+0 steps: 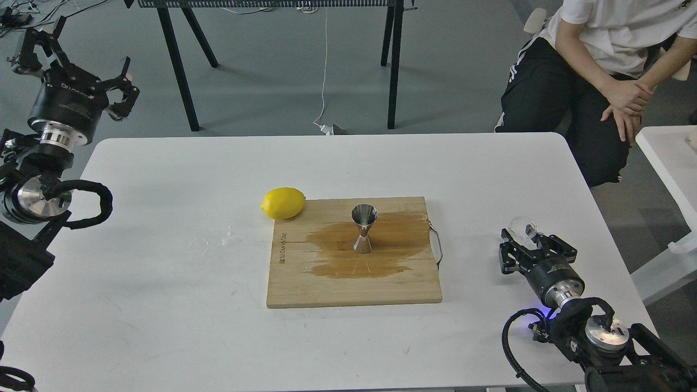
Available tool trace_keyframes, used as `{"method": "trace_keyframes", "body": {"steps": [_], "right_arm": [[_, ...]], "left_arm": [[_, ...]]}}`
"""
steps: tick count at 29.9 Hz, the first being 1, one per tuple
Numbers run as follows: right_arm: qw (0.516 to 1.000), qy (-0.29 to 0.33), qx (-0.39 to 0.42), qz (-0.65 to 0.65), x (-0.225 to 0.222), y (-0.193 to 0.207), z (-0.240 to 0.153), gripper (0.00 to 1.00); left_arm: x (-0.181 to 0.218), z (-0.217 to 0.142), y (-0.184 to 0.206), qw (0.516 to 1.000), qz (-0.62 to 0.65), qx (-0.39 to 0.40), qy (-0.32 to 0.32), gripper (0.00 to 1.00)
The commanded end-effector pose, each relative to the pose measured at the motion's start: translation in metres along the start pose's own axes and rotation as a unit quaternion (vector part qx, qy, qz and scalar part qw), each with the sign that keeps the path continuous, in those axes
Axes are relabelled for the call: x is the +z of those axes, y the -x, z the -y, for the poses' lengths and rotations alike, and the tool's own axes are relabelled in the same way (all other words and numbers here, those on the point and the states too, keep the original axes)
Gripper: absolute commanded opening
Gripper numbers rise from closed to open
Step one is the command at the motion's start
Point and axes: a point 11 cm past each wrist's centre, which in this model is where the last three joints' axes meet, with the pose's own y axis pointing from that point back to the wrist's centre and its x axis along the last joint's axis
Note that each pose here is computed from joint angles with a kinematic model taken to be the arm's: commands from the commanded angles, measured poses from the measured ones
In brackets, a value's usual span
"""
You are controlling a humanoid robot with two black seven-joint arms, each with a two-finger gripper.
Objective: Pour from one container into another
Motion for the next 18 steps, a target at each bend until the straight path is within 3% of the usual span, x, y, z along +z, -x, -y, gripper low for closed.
{"method": "trace_keyframes", "body": {"steps": [1,7,18], "right_arm": [[1.0,0.003,0.001,-0.001,0.003,0.001,0.003,0.29],[1.0,0.003,0.01,0.0,0.006,-0.005,0.004,0.31],[1.0,0.001,0.018,-0.003,0.004,-0.009,0.005,0.53]], "left_arm": [[0.0,0.0,0.0,1.0,0.0,0.0,0.0,1.0],[0.001,0.0,0.0,1.0,0.0,0.0,0.001,1.0],[0.001,0.0,0.0,1.0,0.001,0.0,0.001,1.0]]}}
